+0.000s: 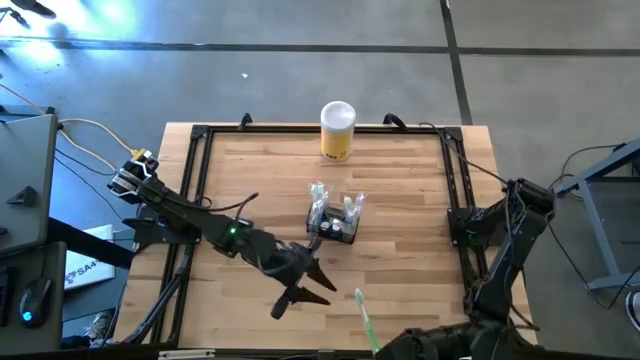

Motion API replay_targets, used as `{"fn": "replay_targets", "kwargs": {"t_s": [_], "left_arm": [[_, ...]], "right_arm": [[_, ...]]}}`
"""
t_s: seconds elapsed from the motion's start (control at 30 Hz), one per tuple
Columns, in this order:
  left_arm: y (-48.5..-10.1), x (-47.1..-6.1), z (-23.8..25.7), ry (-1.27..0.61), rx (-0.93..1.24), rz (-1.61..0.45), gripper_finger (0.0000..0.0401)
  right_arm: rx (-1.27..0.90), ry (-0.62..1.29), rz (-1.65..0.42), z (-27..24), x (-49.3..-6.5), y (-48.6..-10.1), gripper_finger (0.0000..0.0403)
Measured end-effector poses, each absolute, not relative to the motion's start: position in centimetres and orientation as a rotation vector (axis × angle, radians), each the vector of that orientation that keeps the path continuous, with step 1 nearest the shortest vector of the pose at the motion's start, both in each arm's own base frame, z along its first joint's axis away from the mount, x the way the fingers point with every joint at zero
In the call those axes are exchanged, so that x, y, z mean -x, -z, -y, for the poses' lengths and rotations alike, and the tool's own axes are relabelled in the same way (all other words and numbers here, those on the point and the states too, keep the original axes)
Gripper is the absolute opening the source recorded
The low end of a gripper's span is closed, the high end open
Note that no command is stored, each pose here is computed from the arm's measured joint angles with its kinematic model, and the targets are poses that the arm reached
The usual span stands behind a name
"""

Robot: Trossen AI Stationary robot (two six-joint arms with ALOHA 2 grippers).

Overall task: Pick & Place toothbrushing station
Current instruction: Put the green toothbrush into the wire organizer

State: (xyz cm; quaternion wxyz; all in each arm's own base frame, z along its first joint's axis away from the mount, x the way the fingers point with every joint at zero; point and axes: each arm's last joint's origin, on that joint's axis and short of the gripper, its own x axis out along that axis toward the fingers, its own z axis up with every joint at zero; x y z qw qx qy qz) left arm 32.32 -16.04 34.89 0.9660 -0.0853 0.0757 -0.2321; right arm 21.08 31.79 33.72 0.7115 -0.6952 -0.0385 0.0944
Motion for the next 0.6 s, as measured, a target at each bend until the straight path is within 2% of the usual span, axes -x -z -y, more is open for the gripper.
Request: {"fn": "replay_targets", "kwargs": {"t_s": [0.13,0.27,0.6], "left_arm": [[-36.1,-32.6,15.6,0.47,0.345,-0.06,0.0141],[-36.9,-33.0,14.6,0.456,0.474,0.0,0.0141],[-37.2,-33.7,12.7,0.411,0.548,0.031,0.0141]], "right_arm": [[1.638,-0.1,0.172,-31.4,-21.8,-35.3,0.0017],[1.698,-0.017,0.171,-30.2,-23.3,-35.9,0.0019],[1.666,0.039,0.089,-27.1,-26.9,-35.8,0.0018]]}}
